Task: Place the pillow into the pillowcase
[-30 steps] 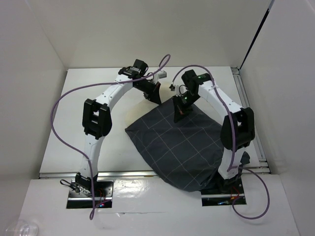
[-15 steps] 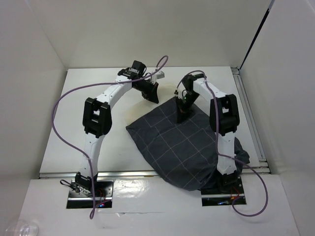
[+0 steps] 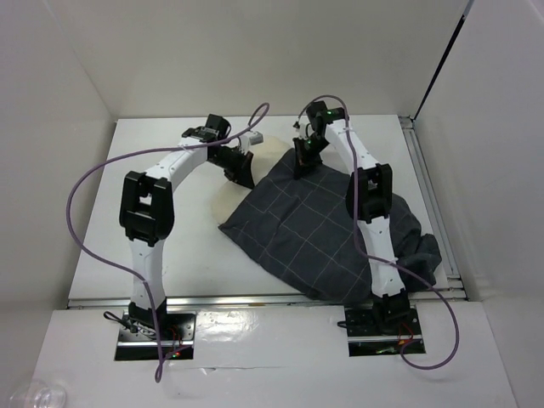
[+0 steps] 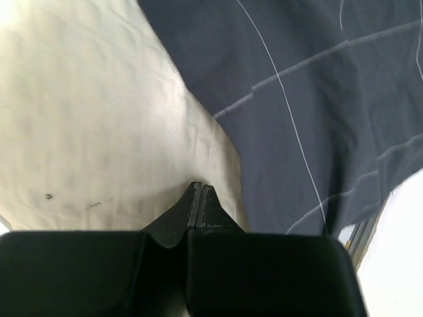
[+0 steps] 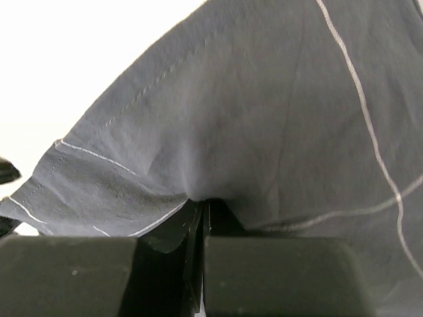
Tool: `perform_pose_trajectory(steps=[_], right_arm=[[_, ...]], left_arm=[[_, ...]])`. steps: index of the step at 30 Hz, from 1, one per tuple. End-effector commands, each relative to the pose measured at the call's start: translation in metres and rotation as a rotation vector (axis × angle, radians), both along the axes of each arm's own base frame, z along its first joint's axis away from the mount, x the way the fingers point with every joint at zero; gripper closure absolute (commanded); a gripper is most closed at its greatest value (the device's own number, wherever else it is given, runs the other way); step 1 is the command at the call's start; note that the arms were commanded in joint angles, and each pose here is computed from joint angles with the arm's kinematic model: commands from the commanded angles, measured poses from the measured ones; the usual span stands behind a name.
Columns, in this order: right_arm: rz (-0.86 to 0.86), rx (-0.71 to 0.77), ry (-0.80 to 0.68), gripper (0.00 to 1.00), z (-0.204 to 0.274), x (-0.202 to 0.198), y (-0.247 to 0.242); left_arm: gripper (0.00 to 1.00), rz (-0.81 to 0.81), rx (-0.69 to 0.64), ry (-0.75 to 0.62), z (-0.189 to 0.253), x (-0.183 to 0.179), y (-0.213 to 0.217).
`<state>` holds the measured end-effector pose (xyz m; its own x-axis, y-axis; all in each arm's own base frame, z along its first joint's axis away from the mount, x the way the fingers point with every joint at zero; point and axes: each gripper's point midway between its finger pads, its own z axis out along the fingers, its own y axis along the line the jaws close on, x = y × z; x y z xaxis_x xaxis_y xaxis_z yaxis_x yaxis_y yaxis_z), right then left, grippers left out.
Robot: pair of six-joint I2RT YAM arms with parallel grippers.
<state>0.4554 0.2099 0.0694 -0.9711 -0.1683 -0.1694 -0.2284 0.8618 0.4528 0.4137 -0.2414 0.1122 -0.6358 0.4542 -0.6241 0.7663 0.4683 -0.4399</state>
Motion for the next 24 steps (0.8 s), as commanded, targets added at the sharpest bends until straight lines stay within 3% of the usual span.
perform_pose_trajectory(steps=[1, 7, 12, 16, 19, 21, 22, 24], right_arm=[[0.045, 0.005, -0.19, 1.0, -0.007, 0.038, 0.03], [0.102, 0.016, -0.313, 1.0, -0.01, 0.054, 0.069], [0.278, 0.07, -0.396, 1.0, 0.005, 0.023, 0.129], [0.36, 0.105, -0.37, 1.0, 0.018, -0.01, 0.147], [0.389, 0.079, -0.242, 1.0, 0.014, -0.053, 0.13], [0.403, 0.052, -0.215, 1.0, 0.014, -0.069, 0.118], [0.408, 0.031, -0.204, 1.0, 0.014, -0.076, 0.11], [0.402, -0.019, -0.188, 1.0, 0.016, -0.089, 0.088]], left_arm=[[1.0, 0.0, 0.008, 0.022, 0.013, -0.021, 0.009], [1.0, 0.003, 0.0, 0.059, 0.026, -0.056, 0.021], [1.0, -0.009, -0.036, 0.092, 0.04, -0.081, 0.022], [1.0, -0.025, -0.088, 0.127, 0.053, -0.103, 0.02], [0.99, 0.044, -0.091, 0.102, 0.063, -0.104, 0.026], [0.86, 0.139, -0.053, -0.043, 0.076, -0.08, 0.037], [0.73, 0.207, -0.042, -0.067, 0.081, -0.068, 0.045], [0.63, 0.302, 0.007, -0.115, 0.079, -0.047, 0.063]])
